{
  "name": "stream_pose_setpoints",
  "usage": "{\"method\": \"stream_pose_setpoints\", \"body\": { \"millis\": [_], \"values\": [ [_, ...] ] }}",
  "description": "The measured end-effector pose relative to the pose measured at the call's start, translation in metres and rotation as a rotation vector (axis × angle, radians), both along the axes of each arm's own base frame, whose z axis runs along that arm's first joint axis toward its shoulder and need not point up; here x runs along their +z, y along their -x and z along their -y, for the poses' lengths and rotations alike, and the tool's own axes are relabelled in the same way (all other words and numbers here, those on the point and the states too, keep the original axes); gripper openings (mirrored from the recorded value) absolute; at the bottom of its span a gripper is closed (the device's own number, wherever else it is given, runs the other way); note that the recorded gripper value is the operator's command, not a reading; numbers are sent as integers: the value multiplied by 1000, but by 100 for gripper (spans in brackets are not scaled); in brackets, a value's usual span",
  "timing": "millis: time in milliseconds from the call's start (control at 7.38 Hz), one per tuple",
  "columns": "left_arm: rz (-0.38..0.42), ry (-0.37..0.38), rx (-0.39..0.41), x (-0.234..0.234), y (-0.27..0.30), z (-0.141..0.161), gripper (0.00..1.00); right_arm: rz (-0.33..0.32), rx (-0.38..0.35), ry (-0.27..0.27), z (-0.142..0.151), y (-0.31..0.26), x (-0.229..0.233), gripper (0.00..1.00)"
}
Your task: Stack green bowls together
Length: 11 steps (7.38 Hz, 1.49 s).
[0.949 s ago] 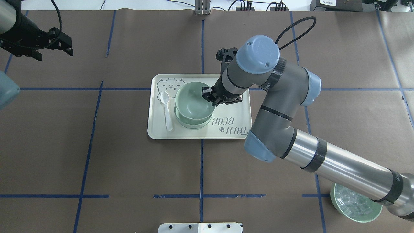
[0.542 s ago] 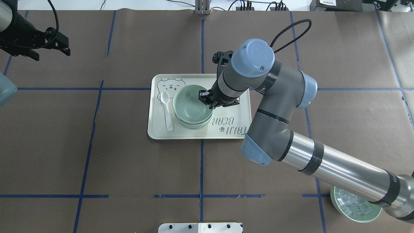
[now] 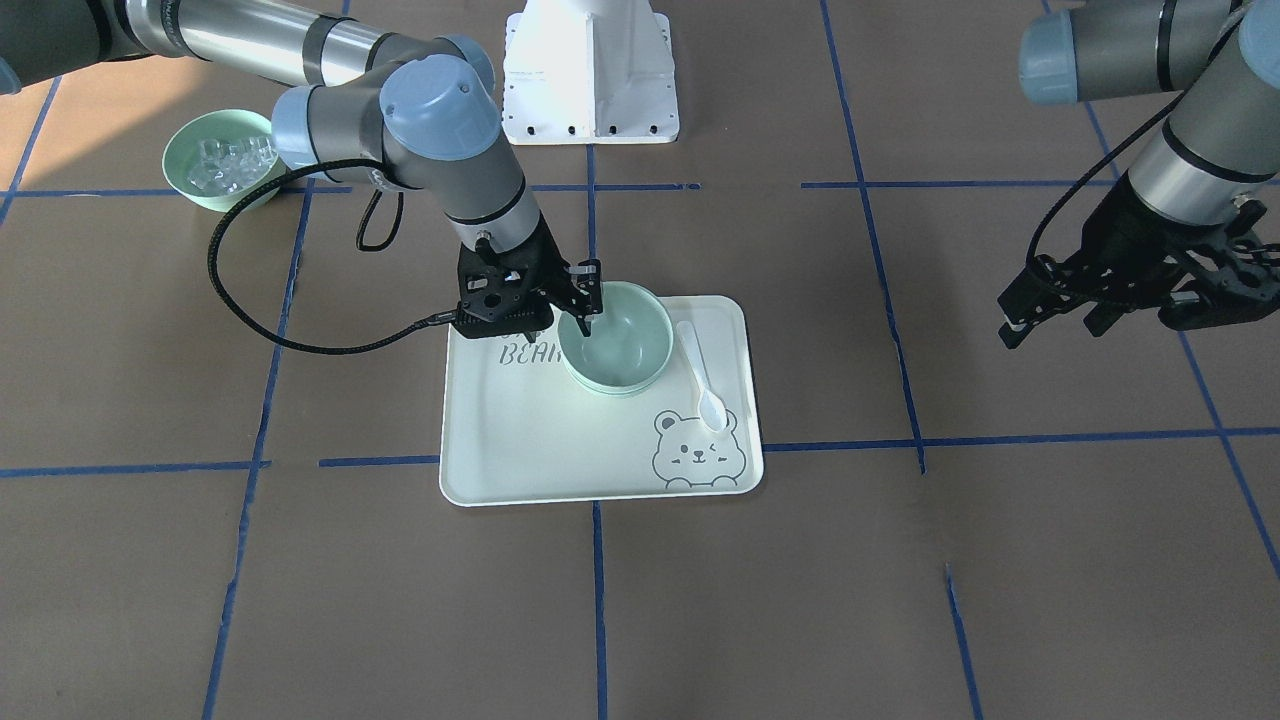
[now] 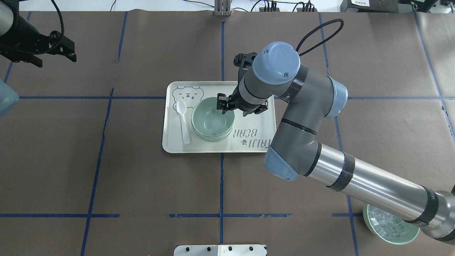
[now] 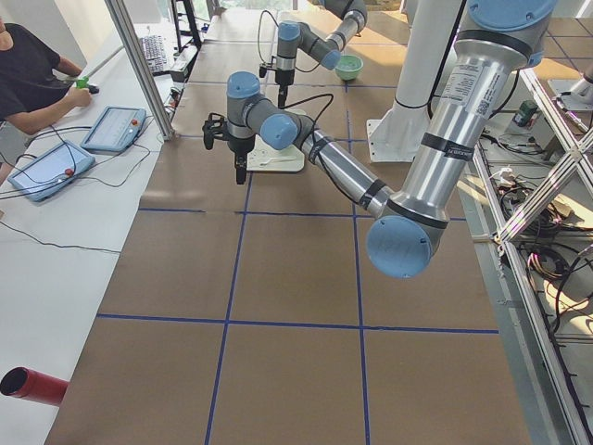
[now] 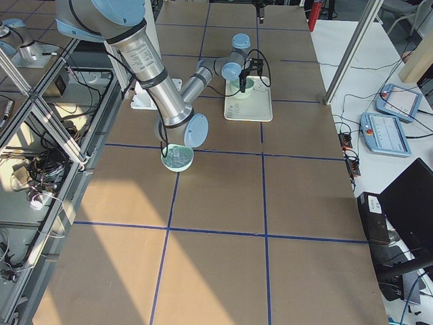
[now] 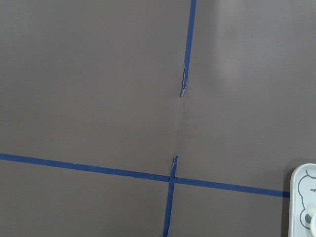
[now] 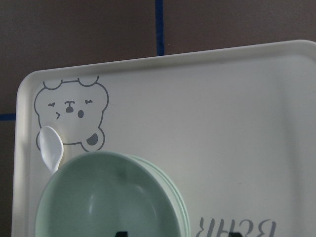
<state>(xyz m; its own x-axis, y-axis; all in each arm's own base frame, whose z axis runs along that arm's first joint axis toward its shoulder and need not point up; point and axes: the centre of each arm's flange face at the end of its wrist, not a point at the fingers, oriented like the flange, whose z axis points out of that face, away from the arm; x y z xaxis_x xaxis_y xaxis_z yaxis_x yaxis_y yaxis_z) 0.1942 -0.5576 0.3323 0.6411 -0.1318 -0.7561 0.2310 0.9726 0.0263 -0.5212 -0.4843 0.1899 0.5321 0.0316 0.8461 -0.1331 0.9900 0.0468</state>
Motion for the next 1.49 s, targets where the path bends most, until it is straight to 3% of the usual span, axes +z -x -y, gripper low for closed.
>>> {"method": "stream_pose_setpoints", "body": {
  "millis": [271,678,1220,1492],
  "values": [
    [10,0,10,8,3,-2,100,-55,-1,11,10,-41,15,100],
    [63,-46,75,50,39,-7,100,-190,-102,-100,1,-149,75,100],
    [158,-114,243,152,158,-4,100,-261,-274,-181,15,-336,225,100],
    [184,-108,297,209,203,-12,100,-238,-340,-198,16,-425,304,100]
  ]
}}
